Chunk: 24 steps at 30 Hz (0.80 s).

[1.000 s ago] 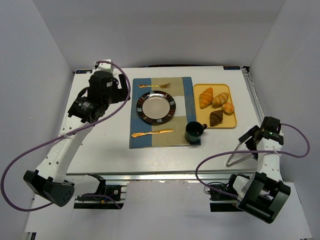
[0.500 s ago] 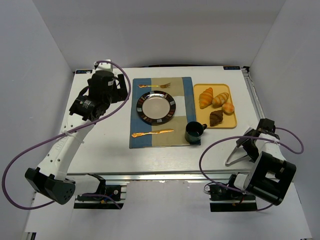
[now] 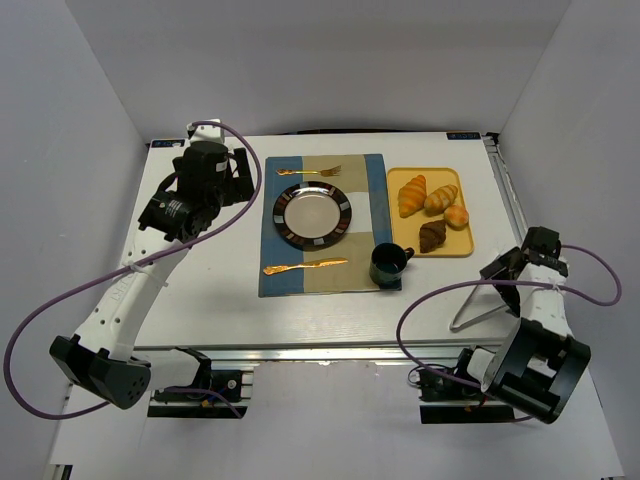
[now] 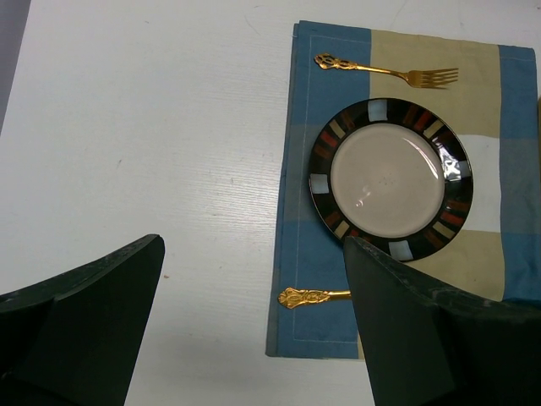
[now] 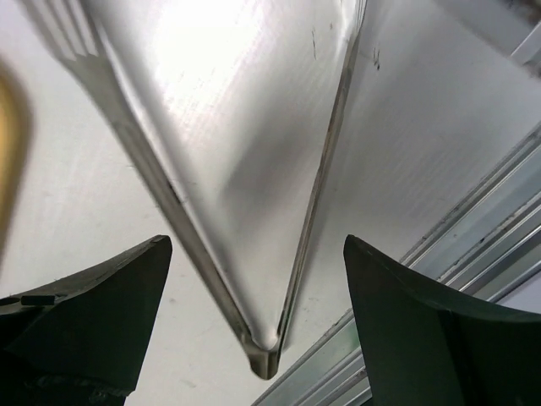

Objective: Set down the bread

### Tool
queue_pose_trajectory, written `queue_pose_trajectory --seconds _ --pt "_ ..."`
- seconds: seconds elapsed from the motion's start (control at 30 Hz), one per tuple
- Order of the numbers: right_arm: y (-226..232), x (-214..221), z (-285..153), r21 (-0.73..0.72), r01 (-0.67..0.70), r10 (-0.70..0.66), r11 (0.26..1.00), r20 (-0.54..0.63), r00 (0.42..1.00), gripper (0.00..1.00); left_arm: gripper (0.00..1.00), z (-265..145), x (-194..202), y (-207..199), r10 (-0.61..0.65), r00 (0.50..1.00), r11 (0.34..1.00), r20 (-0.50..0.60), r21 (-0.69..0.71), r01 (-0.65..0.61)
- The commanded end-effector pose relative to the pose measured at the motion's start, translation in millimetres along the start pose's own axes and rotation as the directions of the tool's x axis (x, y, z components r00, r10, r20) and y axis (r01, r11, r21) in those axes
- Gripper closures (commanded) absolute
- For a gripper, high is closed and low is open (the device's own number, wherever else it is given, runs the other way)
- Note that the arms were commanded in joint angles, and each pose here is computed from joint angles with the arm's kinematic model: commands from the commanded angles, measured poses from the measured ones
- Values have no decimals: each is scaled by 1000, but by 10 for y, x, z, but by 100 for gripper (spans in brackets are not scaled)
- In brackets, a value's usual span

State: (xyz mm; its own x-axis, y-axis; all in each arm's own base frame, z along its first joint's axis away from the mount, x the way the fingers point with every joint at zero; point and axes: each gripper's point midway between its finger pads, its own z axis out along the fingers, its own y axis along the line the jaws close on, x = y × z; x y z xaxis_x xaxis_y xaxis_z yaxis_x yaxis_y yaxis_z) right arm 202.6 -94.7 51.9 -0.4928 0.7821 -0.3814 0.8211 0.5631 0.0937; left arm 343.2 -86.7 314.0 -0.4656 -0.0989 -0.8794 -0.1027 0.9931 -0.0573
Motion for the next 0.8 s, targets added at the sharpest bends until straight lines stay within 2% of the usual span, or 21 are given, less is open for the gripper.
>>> queue_pose_trajectory --seconds 0.0,0.77 --pt "12 -152 -250 -3 -13 13 1000 51 999 11 2 -101 -99 50 -6 999 1000 33 -9 6" --pt "117 59 -27 -78 172 -172 982 9 985 11 2 -104 -52 102 6 999 1000 33 -29 -5"
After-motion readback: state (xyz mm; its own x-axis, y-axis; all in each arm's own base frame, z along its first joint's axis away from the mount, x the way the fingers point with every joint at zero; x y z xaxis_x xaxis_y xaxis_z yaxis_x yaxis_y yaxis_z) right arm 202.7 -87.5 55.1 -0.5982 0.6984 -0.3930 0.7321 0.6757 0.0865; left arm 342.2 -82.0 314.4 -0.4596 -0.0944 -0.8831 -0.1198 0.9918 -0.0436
